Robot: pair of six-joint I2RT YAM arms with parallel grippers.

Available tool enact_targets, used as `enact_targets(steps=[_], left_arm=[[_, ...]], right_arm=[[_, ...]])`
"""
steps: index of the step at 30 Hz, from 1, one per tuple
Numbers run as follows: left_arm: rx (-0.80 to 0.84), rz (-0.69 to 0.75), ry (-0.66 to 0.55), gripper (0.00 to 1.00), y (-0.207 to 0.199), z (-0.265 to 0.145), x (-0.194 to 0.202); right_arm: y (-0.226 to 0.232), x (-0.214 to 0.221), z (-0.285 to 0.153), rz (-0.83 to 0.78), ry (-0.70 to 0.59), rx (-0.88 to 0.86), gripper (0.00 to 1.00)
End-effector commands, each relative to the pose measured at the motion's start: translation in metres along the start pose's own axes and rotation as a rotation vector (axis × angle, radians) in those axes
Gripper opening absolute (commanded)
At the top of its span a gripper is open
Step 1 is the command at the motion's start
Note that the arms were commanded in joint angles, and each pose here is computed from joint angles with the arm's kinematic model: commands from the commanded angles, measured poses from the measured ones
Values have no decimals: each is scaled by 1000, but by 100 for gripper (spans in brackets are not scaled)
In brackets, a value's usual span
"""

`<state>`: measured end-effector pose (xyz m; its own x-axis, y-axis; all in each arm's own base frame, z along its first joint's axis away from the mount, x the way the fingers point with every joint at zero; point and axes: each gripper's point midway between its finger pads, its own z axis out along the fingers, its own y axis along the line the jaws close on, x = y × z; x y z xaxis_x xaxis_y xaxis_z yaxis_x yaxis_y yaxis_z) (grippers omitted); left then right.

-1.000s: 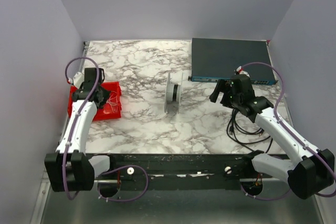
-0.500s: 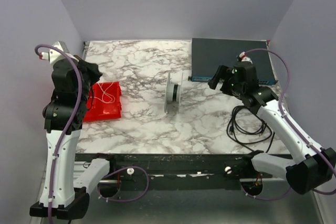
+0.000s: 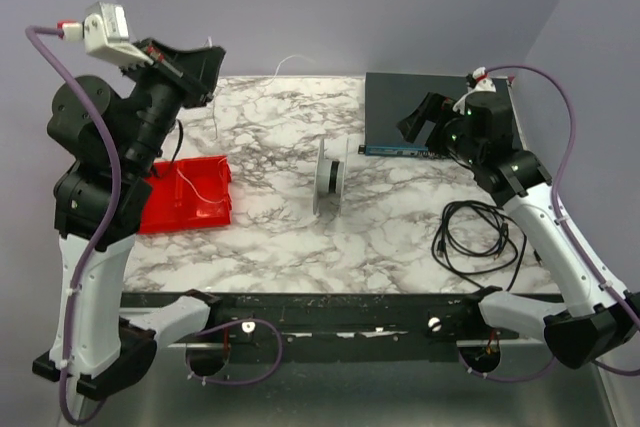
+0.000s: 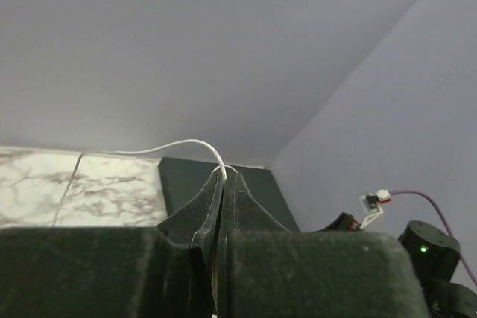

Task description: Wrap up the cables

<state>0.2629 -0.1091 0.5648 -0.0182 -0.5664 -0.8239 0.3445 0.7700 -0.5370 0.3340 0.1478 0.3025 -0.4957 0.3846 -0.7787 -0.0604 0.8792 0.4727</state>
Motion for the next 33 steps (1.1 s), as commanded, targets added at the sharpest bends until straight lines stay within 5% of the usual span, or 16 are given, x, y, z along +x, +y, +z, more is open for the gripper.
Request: enact_targets(steps=[1, 7, 12, 18, 27, 33], left_arm=[[204, 43, 46, 0, -55, 10, -6], [371, 71, 72, 0, -99, 24, -13], [433, 30, 96, 0, -113, 41, -8], [509, -134, 79, 0, -136, 51, -19], [500, -448, 155, 0, -142, 71, -4], [493, -532, 211, 0, -144, 76, 4]], right_arm=[[18, -7, -7, 0, 14, -64, 100], [21, -13, -13, -10, -8, -74, 100], [74, -14, -30, -45, -14, -392, 100], [136, -34, -57, -30, -201, -762, 100], [220, -14, 9, -52, -301, -771, 100], [260, 7, 25, -55, -312, -796, 100]])
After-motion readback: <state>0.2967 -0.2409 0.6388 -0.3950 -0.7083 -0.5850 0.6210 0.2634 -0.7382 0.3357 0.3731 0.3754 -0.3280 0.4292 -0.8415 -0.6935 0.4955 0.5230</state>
